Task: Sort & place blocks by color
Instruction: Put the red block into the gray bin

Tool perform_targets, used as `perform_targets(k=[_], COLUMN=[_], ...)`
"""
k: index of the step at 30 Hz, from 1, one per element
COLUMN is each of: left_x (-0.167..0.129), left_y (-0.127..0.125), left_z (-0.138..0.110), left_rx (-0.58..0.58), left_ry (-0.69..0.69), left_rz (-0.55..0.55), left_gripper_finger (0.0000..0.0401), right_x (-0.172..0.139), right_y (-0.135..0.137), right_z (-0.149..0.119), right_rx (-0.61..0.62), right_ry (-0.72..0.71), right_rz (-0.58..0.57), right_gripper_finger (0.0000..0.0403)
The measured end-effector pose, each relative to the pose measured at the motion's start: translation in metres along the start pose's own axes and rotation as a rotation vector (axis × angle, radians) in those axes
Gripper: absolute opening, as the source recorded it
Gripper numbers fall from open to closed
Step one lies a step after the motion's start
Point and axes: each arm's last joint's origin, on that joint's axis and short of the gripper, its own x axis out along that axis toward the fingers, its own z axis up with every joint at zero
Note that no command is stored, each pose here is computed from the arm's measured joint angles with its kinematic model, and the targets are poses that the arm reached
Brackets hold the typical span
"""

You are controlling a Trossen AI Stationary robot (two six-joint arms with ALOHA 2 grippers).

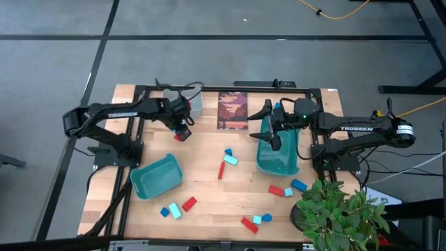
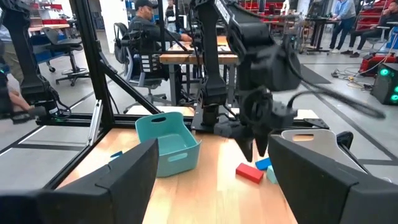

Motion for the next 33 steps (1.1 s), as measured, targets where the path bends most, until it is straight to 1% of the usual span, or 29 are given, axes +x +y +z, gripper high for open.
perform_targets(k=[3,6,9,14,23,30,33], left_x=[0.018,0.029,0.032,0.034,0.042,0.054,0.057], left_y=[0.007,0.015,0.019,0.020,0.013,0.015,0.015], left_z=[-0.009,-0.016,-0.018,-0.018,-0.017,-0.018,-0.018], left_rx=[-0.023,-0.055,-0.075,-0.059,-0.038,-0.037,-0.041], left_ry=[0.041,0.044,0.045,0.046,0.043,0.079,0.088], left_rz=[-0.030,-0.040,-0.031,-0.004,-0.002,0.071,0.082], left_gripper_finger=[0.0182,0.0182,0.0182,0.0188,0.0225,0.0252,0.0258], right_x=[0.000,0.000,0.000,0.000,0.000,0.000,0.000], right_y=[0.000,0.000,0.000,0.000,0.000,0.000,0.000], right_z=[0.000,0.000,0.000,0.000,0.000,0.000,0.000], right_rx=[-0.002,-0.002,-0.003,-0.003,-0.009,-0.009,-0.009], right_ry=[0.000,-0.001,-0.001,-0.001,-0.002,-0.002,-0.002], right_rz=[0.000,0.000,0.000,0.000,0.000,0.000,0.000], right_gripper_finger=[0.0307,0.0307,0.0307,0.0307,0.0307,0.0307,0.0307])
